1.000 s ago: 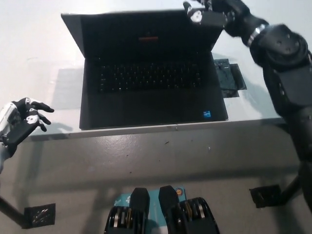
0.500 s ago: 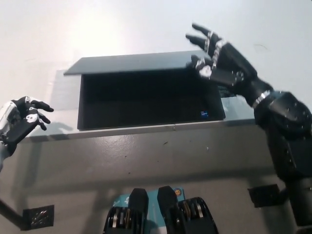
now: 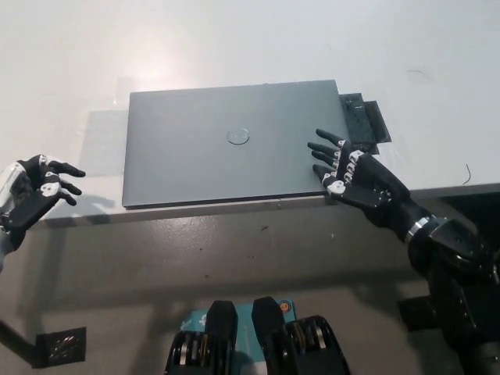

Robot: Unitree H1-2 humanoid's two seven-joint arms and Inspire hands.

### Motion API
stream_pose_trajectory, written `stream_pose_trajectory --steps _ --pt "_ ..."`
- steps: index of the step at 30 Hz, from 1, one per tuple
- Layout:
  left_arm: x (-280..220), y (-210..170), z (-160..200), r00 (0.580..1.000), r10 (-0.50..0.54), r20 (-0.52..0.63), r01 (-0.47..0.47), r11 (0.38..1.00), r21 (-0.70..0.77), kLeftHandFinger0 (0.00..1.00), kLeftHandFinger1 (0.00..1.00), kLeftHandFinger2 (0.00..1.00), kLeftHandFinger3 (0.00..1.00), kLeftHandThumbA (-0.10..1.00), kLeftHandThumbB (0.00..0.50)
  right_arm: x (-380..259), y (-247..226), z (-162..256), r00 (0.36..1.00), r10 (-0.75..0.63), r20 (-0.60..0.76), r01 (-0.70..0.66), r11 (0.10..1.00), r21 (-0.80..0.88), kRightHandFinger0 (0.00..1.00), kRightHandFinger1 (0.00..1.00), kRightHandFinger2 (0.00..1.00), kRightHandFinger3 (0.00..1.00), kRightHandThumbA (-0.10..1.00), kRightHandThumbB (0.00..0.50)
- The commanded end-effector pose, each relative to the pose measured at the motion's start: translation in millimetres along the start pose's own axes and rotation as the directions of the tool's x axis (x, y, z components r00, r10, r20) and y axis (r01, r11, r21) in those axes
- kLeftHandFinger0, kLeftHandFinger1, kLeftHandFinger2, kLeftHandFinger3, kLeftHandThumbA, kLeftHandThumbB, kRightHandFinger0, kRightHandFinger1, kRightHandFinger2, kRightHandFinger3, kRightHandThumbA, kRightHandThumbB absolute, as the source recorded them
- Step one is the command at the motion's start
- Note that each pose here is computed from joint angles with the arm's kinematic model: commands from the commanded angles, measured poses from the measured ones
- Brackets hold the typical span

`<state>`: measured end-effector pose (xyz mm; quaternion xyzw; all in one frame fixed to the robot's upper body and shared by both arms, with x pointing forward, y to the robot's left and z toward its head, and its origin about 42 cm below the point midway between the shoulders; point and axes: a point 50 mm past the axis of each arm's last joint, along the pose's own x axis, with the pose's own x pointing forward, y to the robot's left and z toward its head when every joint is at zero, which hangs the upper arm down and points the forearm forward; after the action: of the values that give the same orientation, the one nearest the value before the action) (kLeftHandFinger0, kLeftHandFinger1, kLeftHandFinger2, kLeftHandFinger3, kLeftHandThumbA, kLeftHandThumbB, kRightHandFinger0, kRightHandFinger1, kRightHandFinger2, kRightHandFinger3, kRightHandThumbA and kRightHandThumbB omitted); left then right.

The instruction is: The robot uses its right hand to push down on the lid of a laptop kept in the middle of the desk to close it

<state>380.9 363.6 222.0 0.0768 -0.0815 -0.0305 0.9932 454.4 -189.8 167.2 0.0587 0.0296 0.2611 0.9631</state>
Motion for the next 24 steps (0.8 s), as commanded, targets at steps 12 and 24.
stream_pose_trajectory --steps 12,24 --pt "4 14 15 0.997 0.007 0.078 -0.011 0.999 0.046 0.39 0.41 0.50 0.56 -0.10 0.137 0 -1 2 1.000 -0.018 -0.019 0.018 1.000 0.008 1.00 1.00 0.94 1.00 0.35 0.241" --pt "1 13 16 0.999 0.018 0.036 -0.020 0.999 0.050 0.42 0.44 0.54 0.61 -0.10 0.109 -27 -9 63 0.994 0.024 0.107 -0.027 0.999 0.025 1.00 1.00 0.98 1.00 0.35 0.239"
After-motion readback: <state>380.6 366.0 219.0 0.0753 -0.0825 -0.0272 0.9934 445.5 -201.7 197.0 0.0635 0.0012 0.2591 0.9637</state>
